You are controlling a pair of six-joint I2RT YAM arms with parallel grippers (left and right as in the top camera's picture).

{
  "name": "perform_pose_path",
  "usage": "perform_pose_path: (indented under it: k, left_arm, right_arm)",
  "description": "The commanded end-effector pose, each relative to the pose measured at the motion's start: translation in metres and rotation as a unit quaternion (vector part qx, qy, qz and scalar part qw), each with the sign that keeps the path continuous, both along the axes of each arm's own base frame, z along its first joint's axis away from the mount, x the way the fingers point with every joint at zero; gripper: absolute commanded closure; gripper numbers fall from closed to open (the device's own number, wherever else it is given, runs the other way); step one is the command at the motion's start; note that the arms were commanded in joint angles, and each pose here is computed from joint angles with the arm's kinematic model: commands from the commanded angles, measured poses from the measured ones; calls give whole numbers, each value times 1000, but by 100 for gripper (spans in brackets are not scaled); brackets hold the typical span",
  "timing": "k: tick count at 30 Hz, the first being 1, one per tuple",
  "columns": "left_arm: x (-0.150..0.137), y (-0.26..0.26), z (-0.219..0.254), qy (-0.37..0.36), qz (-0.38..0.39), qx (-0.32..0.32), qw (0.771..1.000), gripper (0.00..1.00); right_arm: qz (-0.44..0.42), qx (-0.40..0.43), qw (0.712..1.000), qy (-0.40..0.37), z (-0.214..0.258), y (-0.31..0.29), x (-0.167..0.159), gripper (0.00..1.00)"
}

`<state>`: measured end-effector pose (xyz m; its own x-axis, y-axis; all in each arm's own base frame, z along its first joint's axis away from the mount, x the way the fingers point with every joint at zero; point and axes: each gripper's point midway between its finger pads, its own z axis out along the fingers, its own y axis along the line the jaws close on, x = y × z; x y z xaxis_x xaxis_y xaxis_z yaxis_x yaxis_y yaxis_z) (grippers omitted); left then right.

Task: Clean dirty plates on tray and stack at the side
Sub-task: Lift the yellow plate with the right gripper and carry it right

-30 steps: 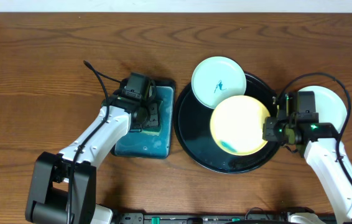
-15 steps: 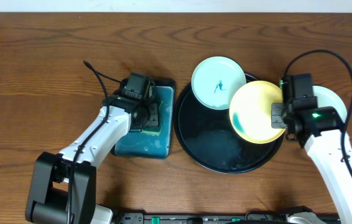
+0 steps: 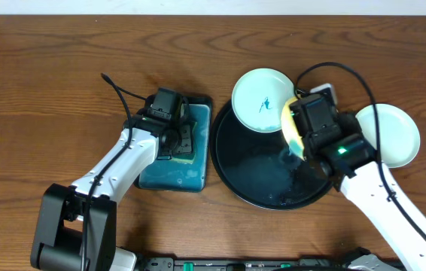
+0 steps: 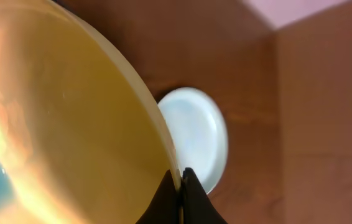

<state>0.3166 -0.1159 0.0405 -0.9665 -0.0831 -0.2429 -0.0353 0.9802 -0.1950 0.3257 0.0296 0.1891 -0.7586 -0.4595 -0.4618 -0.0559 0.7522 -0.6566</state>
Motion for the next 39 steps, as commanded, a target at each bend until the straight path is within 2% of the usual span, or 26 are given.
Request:
perform_pose_path:
  k: [1,13,30,32,36,39]
  left_arm:
    - [0,2,-3,4,3,2,1000,53]
    - [0,2,-3,4,3,3,1000,53]
    - [0,2,-3,4,3,2,1000,53]
    - [0,2,-3,4,3,3,1000,53]
    - [0,2,-3,4,3,2,1000,53]
    - [0,2,-3,4,3,2,1000,53]
  right_arm:
    - [25,-84,996,-27,28,4,8,99]
    - [74,-160,982,-61,57,32,14,99]
    - [74,-155,983,-67,58,34,15,99]
    - [68,-139,985,-73,56,33,15,99]
    - [38,-16,996,-83,36,30,23,99]
    - [11,103,993,-65,13,24,27,99]
